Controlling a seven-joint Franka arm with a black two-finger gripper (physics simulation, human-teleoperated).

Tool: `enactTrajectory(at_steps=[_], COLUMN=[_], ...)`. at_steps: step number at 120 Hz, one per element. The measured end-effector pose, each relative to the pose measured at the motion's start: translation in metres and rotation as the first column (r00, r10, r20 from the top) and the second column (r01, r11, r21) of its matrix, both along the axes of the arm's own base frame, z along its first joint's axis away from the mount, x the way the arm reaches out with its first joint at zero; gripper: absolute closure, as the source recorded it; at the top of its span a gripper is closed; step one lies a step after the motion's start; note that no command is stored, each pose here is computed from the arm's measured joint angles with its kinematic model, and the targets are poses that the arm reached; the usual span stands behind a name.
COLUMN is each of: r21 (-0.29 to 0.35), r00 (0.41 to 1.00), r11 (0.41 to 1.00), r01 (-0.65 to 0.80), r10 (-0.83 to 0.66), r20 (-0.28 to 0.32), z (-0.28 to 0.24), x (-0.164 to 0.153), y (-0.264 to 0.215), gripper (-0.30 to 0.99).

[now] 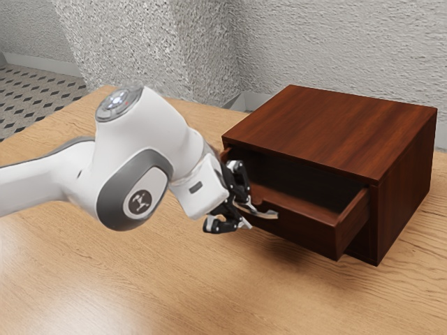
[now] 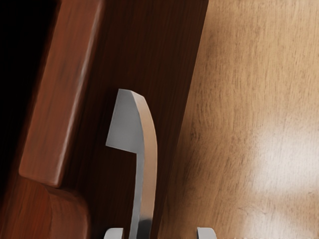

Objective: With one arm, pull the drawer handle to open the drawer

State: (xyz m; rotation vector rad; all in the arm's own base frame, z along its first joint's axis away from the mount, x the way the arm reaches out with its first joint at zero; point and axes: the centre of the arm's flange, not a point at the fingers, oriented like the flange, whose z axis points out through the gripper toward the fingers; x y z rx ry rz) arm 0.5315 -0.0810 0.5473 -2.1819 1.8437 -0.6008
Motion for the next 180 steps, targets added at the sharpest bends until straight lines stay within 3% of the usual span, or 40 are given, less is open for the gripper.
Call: enactTrajectory(at_steps=[80, 103, 180], r21=[0.027, 0.027, 0.021], r00=[1.000, 1.000, 0.999], r11=[0.999, 0.999, 0.999], r01=[-0.017, -0.021, -0.038], r10=[0.017, 0.021, 0.038], r20=[0.011, 0.012, 0.027], z=[0.003, 0.003, 0.005], x=[-0.059, -0.066, -0.083], y=[0.002, 0.002, -0.002], gripper=[0.62, 0.58, 0.66])
